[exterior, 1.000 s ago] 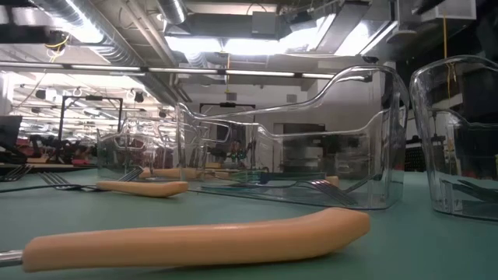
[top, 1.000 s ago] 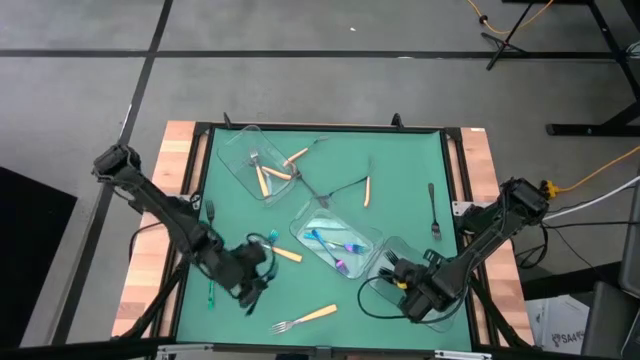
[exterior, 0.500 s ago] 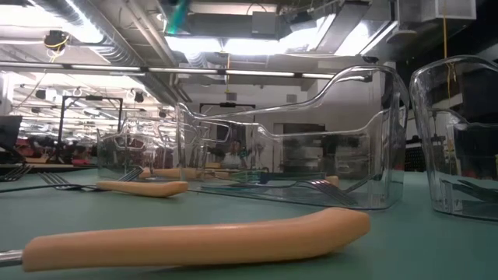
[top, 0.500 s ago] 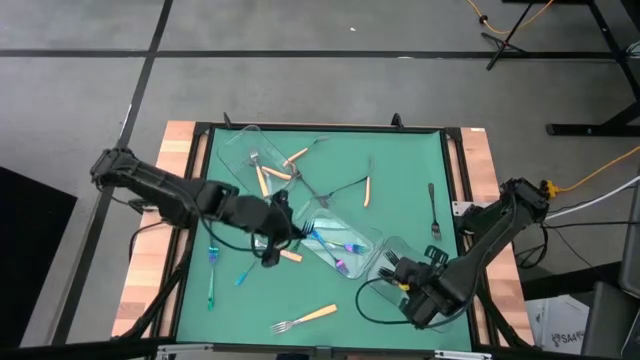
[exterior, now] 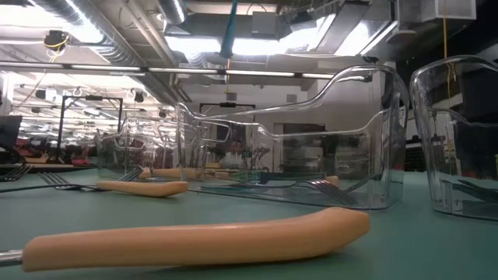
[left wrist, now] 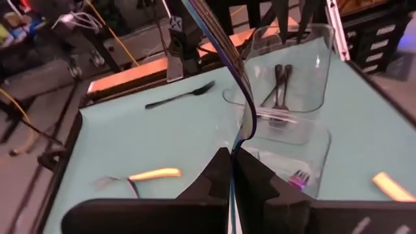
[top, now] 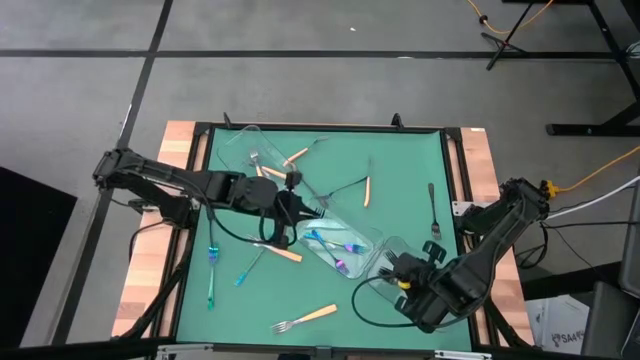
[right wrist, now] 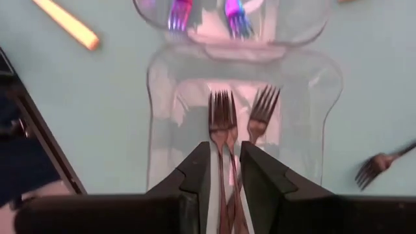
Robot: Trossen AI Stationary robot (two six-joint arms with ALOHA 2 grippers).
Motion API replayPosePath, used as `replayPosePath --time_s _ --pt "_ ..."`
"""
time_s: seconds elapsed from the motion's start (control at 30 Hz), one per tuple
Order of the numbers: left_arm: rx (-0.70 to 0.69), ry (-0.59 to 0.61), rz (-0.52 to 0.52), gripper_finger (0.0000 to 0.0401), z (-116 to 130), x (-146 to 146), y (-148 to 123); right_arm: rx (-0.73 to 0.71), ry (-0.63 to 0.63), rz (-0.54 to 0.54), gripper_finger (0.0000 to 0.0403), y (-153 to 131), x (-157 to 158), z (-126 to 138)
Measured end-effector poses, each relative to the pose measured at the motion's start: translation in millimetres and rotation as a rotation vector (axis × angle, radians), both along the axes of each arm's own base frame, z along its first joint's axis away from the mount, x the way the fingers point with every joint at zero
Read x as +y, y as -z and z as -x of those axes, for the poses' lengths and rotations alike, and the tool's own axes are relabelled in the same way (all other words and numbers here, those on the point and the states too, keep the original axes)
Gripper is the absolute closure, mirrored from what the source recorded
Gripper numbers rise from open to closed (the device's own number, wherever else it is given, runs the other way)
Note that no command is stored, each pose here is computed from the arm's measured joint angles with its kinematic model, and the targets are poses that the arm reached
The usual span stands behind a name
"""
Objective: Sort silverware by color (type)
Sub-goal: Put the blue fork into the center transparent bin
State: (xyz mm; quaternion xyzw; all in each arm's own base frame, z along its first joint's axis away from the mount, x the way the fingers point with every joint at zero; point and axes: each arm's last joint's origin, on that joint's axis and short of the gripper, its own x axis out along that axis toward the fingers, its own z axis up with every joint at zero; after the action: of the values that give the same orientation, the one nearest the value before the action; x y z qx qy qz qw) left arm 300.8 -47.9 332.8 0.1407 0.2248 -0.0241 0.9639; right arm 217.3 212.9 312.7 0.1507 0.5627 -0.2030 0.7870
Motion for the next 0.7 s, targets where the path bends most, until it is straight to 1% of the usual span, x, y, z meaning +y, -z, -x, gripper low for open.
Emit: replayPosePath --time_s 0.2,0.37,0.53,0.7 --pt "-0.011 0.047 -0.089 0.0401 -19 -4 14 -0.07 0.024 0.014 0.0327 -15 -4 -5" --pt "0.047 0.057 -0.112 0.0401 -36 -7 37 -0.081 0.045 0.011 0.0327 -22 -16 -16" --pt "0.122 0.079 -0.163 0.0401 -52 -8 64 -0.068 0.039 0.038 0.0327 -25 -33 -29" --pt "0.204 0.084 -0.178 0.0401 -64 -9 92 -0.043 0.045 0.071 0.0327 -25 -55 -42"
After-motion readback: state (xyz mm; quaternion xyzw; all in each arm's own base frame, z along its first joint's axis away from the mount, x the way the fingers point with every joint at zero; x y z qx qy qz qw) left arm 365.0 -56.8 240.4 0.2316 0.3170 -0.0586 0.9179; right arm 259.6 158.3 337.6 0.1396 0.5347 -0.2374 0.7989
